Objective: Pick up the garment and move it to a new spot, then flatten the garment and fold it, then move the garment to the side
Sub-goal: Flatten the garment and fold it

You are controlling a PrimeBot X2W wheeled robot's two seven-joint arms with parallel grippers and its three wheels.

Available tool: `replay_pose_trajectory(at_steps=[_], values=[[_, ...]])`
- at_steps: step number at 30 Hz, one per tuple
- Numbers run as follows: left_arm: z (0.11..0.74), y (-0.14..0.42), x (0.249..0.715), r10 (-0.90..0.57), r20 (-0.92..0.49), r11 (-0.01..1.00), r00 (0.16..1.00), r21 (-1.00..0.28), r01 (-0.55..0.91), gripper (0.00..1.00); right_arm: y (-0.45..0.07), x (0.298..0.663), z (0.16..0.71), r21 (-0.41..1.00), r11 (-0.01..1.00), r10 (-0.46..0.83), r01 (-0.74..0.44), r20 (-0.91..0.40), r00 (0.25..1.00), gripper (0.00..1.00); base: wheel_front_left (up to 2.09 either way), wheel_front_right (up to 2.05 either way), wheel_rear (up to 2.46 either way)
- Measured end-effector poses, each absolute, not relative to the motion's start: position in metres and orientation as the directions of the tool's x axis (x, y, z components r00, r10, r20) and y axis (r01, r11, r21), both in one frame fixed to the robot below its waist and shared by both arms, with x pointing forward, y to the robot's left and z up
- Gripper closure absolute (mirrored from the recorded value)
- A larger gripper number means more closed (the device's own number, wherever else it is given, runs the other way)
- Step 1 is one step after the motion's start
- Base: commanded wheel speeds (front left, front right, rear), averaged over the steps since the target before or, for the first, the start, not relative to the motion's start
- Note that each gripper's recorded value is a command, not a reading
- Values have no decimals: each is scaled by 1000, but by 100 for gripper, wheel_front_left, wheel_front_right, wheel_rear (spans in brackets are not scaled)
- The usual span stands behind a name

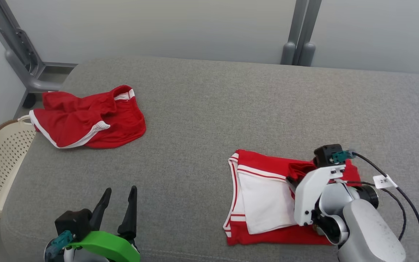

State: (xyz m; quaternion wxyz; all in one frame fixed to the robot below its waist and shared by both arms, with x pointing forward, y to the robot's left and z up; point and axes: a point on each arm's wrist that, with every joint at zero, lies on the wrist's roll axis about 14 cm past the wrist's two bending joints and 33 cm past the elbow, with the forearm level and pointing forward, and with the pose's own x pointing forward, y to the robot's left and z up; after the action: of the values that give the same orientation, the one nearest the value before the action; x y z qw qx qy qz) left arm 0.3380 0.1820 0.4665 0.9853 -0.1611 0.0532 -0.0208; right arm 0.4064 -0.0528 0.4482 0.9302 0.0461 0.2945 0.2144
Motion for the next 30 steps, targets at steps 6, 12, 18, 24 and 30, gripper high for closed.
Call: replay_pose_trajectory(at_steps=[6, 12, 18, 24, 30], values=[[466, 186, 334, -45, -101, 947, 994, -322, 10, 0, -18, 403, 446, 230, 858, 505, -459, -532, 679, 100, 0, 0, 0], [463, 189, 329, -32, -108, 946, 994, -324, -4, 0, -4, 407, 440, 242, 842, 531, -482, -533, 659, 100, 0, 0, 0], [460, 194, 326, -17, -117, 945, 993, -327, -22, 0, 13, 411, 440, 249, 818, 563, -518, -527, 637, 100, 0, 0, 0], [457, 197, 324, -7, -128, 945, 992, -326, -35, 0, 22, 409, 431, 254, 805, 576, -536, -551, 604, 100, 0, 0, 0], [453, 197, 325, -5, -138, 943, 990, -331, -42, 0, 21, 407, 422, 261, 808, 572, -528, -563, 596, 92, 0, 0, 0]])
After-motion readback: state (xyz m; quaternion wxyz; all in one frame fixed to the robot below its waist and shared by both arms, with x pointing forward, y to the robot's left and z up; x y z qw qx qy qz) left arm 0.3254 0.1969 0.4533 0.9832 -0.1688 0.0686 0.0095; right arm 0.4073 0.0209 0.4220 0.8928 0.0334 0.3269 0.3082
